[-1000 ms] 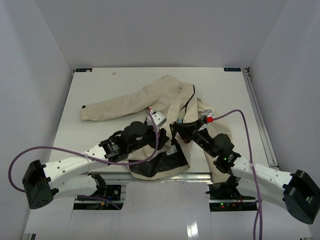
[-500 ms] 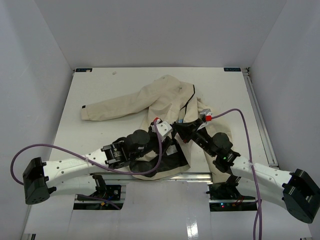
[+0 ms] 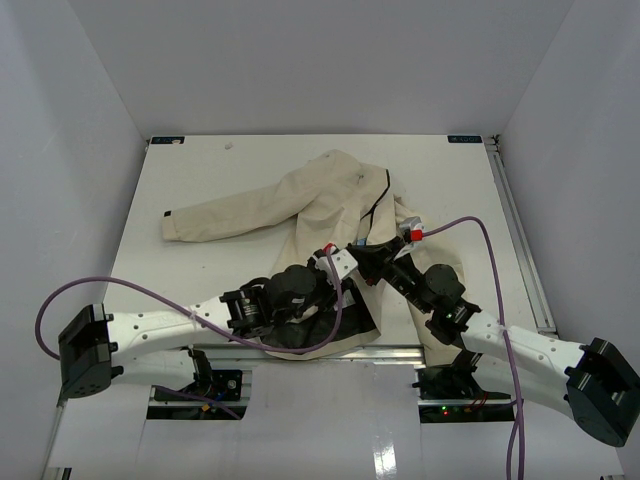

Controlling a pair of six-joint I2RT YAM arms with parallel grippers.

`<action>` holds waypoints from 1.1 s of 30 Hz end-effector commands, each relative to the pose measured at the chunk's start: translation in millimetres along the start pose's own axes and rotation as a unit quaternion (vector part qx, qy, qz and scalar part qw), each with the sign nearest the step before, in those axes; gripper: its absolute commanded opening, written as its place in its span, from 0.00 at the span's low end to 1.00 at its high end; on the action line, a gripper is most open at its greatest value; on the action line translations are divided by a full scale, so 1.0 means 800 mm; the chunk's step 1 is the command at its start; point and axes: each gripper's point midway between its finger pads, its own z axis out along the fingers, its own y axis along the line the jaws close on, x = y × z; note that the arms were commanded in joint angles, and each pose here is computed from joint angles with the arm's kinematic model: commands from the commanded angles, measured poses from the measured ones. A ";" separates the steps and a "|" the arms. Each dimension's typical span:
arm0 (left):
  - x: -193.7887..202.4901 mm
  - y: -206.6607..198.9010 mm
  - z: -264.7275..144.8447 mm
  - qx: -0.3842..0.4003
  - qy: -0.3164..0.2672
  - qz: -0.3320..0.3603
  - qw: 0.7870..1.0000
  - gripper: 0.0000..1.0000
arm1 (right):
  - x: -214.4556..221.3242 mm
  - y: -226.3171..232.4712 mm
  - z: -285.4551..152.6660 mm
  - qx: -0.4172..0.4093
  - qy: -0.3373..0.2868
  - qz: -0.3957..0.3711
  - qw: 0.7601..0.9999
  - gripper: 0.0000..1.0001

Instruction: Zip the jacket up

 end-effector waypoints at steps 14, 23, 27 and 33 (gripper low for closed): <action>-0.048 -0.005 -0.023 0.013 -0.067 -0.032 0.997 0.00 | -0.023 -0.003 0.006 0.015 -0.033 0.017 0.999 0.08; -0.065 -0.008 -0.053 0.042 -0.109 -0.058 0.991 0.00 | -0.012 -0.034 0.022 0.058 -0.021 0.022 0.998 0.08; -0.074 -0.005 -0.069 0.047 -0.132 -0.065 0.988 0.00 | -0.001 -0.049 0.030 0.072 -0.007 0.028 0.997 0.08; -0.078 0.003 -0.080 0.041 -0.148 -0.071 0.986 0.00 | 0.009 -0.063 0.034 0.084 0.002 0.035 0.996 0.08</action>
